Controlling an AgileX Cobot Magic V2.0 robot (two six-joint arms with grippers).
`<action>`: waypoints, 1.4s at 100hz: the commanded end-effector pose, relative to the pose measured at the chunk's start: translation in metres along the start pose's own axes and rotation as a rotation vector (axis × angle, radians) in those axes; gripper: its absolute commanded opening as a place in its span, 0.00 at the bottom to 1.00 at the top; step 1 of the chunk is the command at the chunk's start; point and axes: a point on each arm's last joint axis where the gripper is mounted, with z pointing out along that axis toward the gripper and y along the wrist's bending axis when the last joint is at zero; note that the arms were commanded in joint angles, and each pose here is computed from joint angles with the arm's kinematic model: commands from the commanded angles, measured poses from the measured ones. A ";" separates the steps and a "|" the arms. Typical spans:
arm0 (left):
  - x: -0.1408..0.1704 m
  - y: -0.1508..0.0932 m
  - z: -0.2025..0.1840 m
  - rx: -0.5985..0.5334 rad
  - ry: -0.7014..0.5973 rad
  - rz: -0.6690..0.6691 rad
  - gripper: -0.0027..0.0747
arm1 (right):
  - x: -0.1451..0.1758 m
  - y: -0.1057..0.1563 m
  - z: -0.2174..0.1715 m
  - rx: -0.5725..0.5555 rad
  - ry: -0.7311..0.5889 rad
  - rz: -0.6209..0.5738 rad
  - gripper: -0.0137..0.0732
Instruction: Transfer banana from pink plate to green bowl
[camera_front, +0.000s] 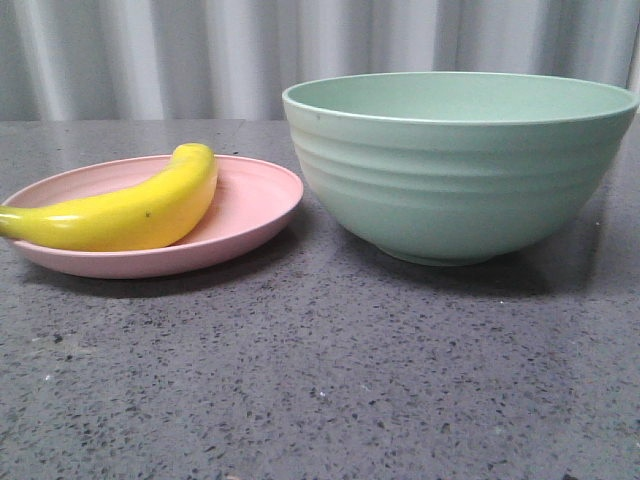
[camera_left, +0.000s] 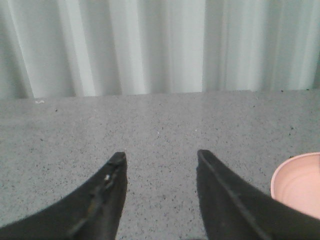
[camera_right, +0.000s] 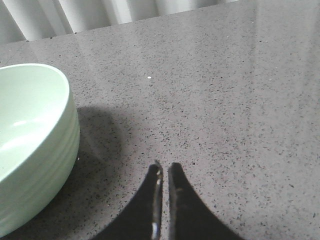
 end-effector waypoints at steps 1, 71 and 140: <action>-0.024 -0.001 0.000 0.010 -0.164 -0.019 0.54 | -0.016 0.001 -0.001 0.004 -0.083 0.000 0.09; -0.062 -0.093 0.078 0.472 0.294 0.086 0.65 | -0.010 0.001 0.000 -0.002 -0.058 0.001 0.09; -0.007 -0.176 0.143 0.608 0.798 0.258 0.65 | -0.010 0.001 0.000 -0.002 -0.058 0.001 0.09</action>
